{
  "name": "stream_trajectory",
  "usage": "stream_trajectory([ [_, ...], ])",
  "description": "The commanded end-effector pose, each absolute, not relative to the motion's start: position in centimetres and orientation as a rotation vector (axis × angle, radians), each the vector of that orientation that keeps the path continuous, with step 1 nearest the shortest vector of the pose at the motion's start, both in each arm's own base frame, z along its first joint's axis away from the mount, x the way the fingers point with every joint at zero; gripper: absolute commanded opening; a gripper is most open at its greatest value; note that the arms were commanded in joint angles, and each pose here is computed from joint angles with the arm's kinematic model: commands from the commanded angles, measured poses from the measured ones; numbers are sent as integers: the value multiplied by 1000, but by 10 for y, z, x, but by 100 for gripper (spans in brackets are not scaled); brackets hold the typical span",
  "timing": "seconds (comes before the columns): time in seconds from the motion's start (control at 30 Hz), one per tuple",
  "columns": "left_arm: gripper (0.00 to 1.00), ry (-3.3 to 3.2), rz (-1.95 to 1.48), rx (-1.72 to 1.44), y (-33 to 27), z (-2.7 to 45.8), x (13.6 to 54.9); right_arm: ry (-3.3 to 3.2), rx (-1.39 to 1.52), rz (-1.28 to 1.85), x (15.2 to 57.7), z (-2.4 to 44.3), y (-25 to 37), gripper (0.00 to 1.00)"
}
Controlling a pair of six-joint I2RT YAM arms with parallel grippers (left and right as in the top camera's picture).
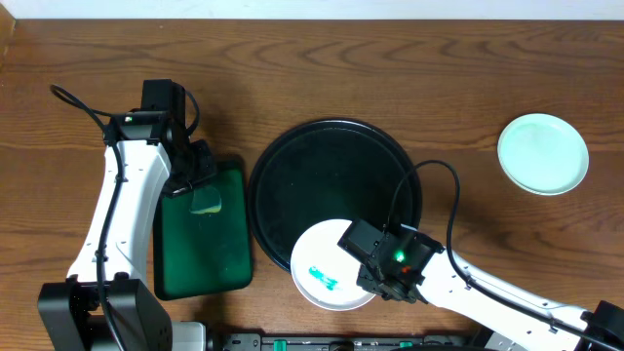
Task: Clean dirty plates on tray and stack at the side
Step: 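Drag the white plate toward the black tray center with the right gripper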
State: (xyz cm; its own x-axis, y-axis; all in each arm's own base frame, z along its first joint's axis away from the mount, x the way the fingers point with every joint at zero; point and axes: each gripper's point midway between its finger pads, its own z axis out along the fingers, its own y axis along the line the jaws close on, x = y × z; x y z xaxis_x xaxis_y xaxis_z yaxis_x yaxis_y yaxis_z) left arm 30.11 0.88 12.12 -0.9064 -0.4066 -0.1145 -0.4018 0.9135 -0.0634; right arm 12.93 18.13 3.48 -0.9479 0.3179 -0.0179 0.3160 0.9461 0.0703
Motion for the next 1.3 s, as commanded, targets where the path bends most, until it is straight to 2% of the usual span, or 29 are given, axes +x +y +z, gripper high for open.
stream_trajectory([
  [0.0, 7, 2969, -34, -617, 12, 117, 298, 3059, 585, 56, 128, 26, 171, 19],
  [0.13, 7, 2971, -34, -617, 12, 117, 298, 3059, 585, 62, 129, 26, 172, 20],
  [0.2, 7, 2971, -34, -617, 12, 117, 298, 3059, 585, 62, 129, 26, 172, 13],
  [0.23, 7, 2971, -34, -617, 12, 117, 298, 3059, 585, 63, 129, 26, 172, 2],
  [0.27, 7, 2971, -34, -617, 12, 117, 298, 3059, 585, 63, 129, 26, 172, 1],
  [0.37, 7, 2973, -34, -618, 12, 117, 297, 3059, 564, 72, 130, 26, 173, 1],
  [0.63, 7, 2974, -33, -618, 12, 117, 297, 2986, 282, 103, 154, 41, 183, 1],
  [0.77, 7, 2975, -39, -618, 11, 117, 297, 2878, 231, 85, 189, 64, 181, 1],
  [0.9, 7, 2979, -43, -618, 11, 117, 296, 2808, 337, 129, 235, 74, 160, 1],
  [1.03, 7, 2982, -42, -619, 11, 117, 295, 2805, 382, 118, 261, 63, 141, 1],
  [1.27, 7, 2982, -42, -619, 11, 117, 295, 2923, 282, 99, 275, 0, 153, 1],
])
